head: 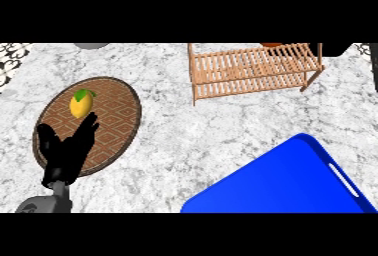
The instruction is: Pick the squash from the tray and place it in the tiered shelf
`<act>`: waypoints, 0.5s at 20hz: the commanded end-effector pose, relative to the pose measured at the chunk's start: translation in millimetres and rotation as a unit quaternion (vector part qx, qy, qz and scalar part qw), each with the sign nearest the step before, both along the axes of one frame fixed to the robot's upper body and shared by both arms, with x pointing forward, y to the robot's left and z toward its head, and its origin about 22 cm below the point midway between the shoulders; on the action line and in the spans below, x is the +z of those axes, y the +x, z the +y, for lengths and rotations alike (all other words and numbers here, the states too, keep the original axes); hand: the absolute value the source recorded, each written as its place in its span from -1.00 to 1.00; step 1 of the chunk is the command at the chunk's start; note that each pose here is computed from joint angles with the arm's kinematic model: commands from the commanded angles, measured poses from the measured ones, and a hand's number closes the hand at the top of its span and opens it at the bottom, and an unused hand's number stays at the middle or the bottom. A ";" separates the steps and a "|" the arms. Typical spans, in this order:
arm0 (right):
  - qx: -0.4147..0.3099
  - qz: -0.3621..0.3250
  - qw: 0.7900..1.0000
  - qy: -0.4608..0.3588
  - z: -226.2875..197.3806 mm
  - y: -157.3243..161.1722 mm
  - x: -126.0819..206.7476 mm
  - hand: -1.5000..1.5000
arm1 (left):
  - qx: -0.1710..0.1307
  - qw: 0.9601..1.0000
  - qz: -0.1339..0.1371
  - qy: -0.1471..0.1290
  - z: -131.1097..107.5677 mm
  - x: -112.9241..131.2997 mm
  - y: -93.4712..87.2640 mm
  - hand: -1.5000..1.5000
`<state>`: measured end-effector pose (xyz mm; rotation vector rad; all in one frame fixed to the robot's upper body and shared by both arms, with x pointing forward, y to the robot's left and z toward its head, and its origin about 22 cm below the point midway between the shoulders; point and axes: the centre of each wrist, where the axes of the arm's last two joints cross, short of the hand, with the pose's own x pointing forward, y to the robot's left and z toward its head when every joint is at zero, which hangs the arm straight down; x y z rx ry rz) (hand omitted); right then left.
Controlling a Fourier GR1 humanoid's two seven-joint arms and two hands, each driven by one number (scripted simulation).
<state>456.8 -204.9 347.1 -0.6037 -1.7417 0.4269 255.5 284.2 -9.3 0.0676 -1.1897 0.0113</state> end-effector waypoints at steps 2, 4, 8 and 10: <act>0.010 -0.003 0.995 0.094 -24.4 0.2 -1.1 -1.00 | 0.015 0.999 0.029 0.004 5.7 -22.1 -14.2 0.00; 0.011 -0.004 0.990 0.140 -35.9 -4.5 19.8 -1.00 | 0.007 0.999 0.032 0.002 8.9 -16.7 -13.0 0.00; -0.030 -0.033 0.979 0.201 -39.8 -2.0 14.7 -1.00 | 0.013 0.999 0.040 0.003 -0.7 -25.1 -10.3 0.00; -0.067 -0.050 0.973 0.214 -51.3 -8.4 36.3 -1.00 | 0.012 0.999 0.034 -0.002 9.6 -12.1 -7.5 0.00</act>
